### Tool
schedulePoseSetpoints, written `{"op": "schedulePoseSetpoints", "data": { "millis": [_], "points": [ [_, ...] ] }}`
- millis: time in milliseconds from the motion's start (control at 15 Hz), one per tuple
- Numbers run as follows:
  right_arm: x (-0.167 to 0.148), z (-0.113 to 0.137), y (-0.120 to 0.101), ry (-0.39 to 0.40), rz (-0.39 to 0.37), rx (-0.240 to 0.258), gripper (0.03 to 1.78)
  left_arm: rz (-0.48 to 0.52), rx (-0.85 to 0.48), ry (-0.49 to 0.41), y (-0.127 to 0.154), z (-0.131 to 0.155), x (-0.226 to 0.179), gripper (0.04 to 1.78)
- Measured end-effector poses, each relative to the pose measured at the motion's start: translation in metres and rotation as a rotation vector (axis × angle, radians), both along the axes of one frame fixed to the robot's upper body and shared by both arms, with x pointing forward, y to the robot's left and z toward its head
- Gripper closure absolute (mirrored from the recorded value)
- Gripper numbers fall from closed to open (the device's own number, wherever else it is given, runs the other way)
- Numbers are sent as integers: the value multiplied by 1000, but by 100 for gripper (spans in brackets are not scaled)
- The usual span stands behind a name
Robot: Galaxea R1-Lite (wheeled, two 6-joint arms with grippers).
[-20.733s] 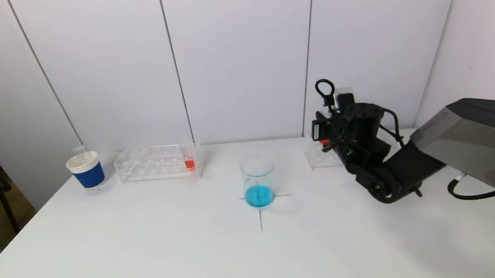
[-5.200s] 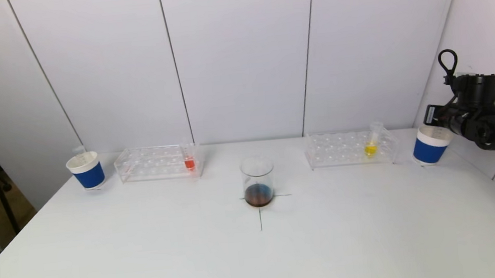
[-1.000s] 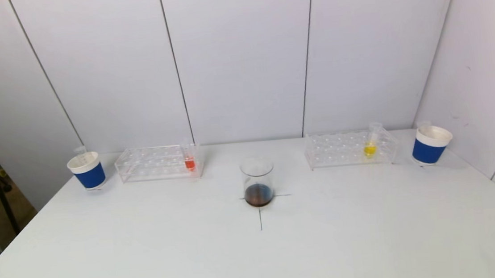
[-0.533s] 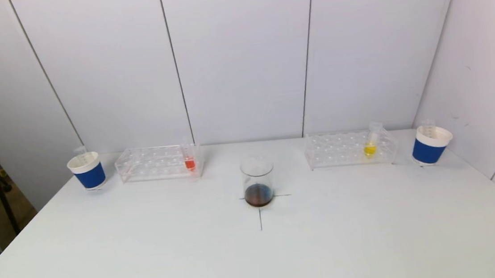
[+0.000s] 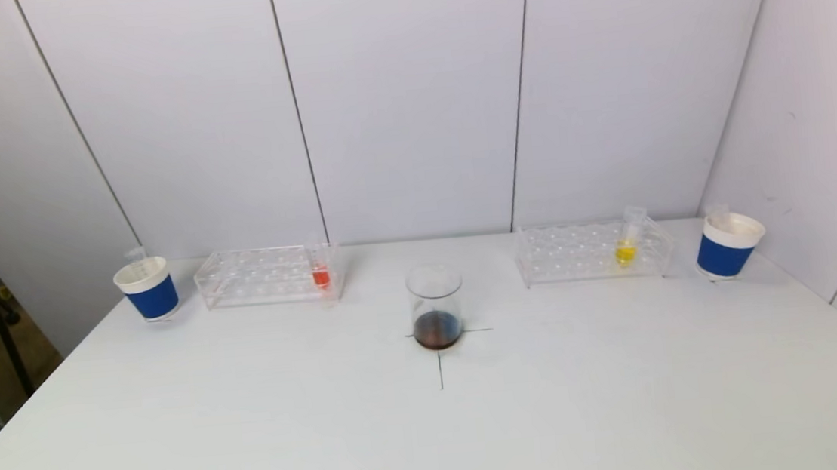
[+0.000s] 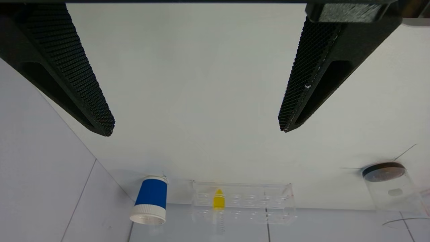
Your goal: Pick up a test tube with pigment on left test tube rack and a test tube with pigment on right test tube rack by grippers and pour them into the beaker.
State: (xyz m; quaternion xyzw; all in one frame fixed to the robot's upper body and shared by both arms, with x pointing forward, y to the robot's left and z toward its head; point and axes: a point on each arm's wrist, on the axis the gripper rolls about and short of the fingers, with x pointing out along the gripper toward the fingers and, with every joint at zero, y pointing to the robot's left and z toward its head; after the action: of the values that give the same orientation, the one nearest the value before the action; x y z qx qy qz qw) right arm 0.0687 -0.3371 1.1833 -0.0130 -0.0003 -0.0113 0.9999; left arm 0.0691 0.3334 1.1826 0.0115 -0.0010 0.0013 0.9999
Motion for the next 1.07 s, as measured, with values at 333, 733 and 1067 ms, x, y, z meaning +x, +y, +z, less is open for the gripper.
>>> {"op": "schedulePoseSetpoints", "data": {
  "millis": [333, 733, 1067],
  "points": [
    [0, 0, 0, -5, -3, 59, 4, 0, 0, 0, 0, 0, 0, 6],
    [0, 0, 0, -6, -4, 64, 4, 0, 0, 0, 0, 0, 0, 6],
    [0, 0, 0, -5, -3, 65, 4, 0, 0, 0, 0, 0, 0, 6]
  ]
}}
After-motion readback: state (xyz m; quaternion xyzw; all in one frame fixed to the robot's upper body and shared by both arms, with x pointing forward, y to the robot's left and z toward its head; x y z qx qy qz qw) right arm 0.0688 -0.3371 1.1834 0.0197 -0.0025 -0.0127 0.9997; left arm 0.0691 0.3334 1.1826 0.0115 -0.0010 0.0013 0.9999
